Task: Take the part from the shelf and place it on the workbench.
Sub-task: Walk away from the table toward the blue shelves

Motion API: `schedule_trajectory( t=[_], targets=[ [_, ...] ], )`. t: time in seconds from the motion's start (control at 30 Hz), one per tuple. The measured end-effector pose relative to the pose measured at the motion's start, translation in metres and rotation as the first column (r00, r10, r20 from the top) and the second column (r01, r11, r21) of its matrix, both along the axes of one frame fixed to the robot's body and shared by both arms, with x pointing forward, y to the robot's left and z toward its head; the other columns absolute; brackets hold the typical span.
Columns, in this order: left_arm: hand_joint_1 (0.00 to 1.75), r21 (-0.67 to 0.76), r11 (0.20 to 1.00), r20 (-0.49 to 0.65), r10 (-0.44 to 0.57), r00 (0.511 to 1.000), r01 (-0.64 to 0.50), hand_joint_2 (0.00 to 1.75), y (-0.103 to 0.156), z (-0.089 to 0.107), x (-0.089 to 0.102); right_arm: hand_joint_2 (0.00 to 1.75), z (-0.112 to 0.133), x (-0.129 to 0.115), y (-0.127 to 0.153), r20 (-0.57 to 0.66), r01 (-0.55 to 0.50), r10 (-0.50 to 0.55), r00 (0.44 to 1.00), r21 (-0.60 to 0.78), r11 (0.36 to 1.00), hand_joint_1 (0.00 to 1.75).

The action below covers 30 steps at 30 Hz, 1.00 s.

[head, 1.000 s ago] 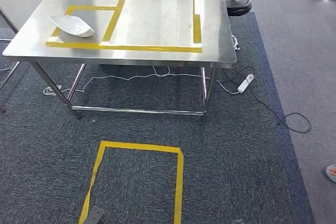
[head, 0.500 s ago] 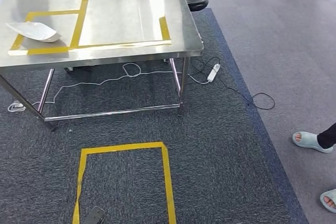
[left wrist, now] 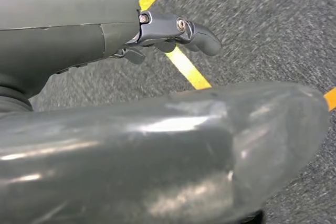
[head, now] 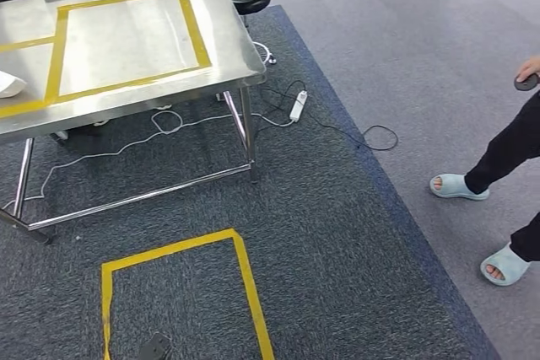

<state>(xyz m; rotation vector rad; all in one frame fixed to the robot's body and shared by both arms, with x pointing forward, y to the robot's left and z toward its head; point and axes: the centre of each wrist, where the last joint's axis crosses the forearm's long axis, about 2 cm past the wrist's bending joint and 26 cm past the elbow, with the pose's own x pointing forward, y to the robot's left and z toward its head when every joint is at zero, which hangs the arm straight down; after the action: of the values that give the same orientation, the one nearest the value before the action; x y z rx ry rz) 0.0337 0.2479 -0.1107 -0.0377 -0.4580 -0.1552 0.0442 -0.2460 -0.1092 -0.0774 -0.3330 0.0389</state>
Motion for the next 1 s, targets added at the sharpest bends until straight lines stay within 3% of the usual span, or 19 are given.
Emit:
schedule_trajectory(
  t=[0.53,0.63,1.0],
  targets=[
    [0.0,0.003,1.0,-0.088,-0.026,0.996,0.027,0.0,0.006,0.0,0.002,0.0,0.0,0.001,0.0,-0.008,-0.029,0.029,1.0,0.006,1.0,0.0],
    [0.0,-0.03,0.999,-0.141,0.02,0.99,-0.025,0.0,0.002,0.0,0.004,0.0,0.0,0.004,0.0,-0.008,-0.045,0.045,0.999,0.01,0.999,0.0],
    [0.0,-0.078,0.985,-0.161,0.141,0.977,-0.156,0.0,-0.004,0.0,0.001,0.0,0.0,0.002,0.0,-0.005,-0.044,0.044,0.999,0.005,0.999,0.0]
  ],
)
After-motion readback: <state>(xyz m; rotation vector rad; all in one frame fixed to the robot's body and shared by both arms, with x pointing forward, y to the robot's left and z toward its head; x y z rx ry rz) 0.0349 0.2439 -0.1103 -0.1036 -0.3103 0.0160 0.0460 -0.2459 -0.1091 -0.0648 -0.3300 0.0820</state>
